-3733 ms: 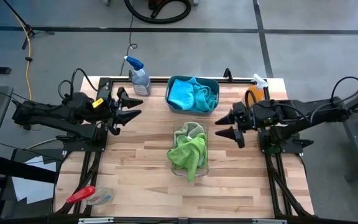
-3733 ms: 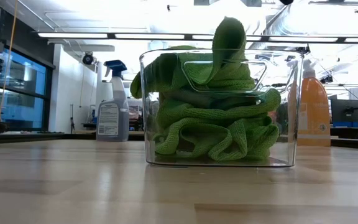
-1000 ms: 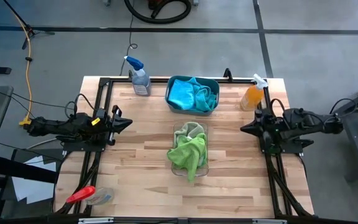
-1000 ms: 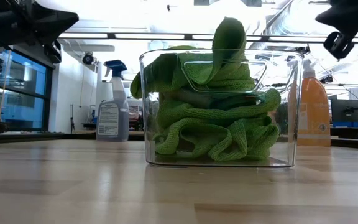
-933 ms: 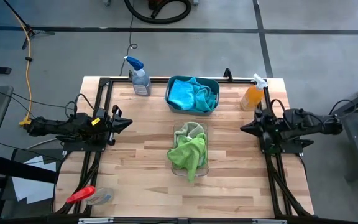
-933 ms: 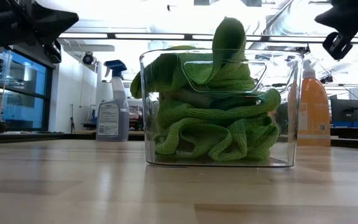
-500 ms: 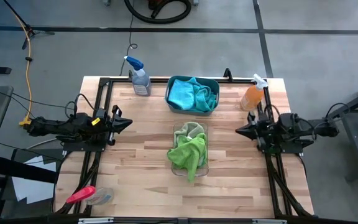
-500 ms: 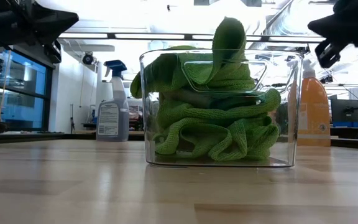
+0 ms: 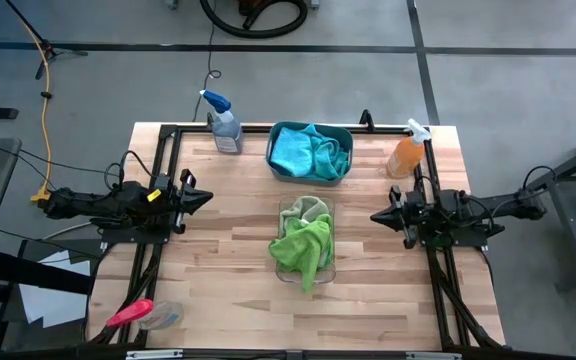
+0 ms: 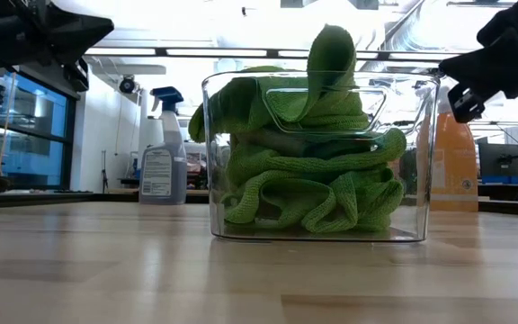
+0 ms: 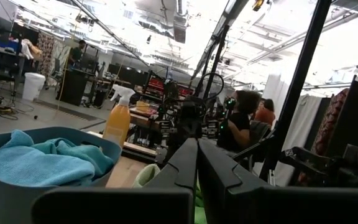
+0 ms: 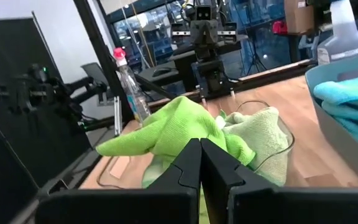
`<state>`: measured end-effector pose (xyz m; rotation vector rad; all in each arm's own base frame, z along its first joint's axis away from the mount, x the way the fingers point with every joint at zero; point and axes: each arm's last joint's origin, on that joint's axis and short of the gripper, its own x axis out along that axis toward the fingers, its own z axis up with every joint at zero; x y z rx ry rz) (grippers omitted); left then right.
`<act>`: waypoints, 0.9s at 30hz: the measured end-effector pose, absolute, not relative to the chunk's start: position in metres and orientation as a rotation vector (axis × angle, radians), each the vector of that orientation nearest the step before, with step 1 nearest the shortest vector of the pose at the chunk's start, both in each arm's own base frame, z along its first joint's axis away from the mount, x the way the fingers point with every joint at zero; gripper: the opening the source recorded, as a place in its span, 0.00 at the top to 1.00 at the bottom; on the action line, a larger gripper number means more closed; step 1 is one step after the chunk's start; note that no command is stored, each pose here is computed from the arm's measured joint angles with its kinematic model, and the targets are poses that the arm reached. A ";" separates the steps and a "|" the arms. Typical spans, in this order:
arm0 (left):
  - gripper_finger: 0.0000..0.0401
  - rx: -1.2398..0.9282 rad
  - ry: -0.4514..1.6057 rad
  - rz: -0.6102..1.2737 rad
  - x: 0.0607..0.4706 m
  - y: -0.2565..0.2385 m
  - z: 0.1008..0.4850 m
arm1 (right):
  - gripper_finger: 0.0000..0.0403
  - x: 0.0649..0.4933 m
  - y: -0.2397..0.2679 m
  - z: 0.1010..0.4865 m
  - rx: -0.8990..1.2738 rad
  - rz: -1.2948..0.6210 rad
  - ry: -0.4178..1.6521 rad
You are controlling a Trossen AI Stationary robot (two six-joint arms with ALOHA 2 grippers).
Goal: Sort microfiber towel by color & place in baskets
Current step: Return to Home Position
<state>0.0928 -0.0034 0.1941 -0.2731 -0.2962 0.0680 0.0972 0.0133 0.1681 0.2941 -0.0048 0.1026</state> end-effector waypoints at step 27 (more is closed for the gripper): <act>1.00 -0.273 -0.296 0.068 0.093 -0.003 0.194 | 1.00 0.099 0.014 0.165 0.424 0.100 0.042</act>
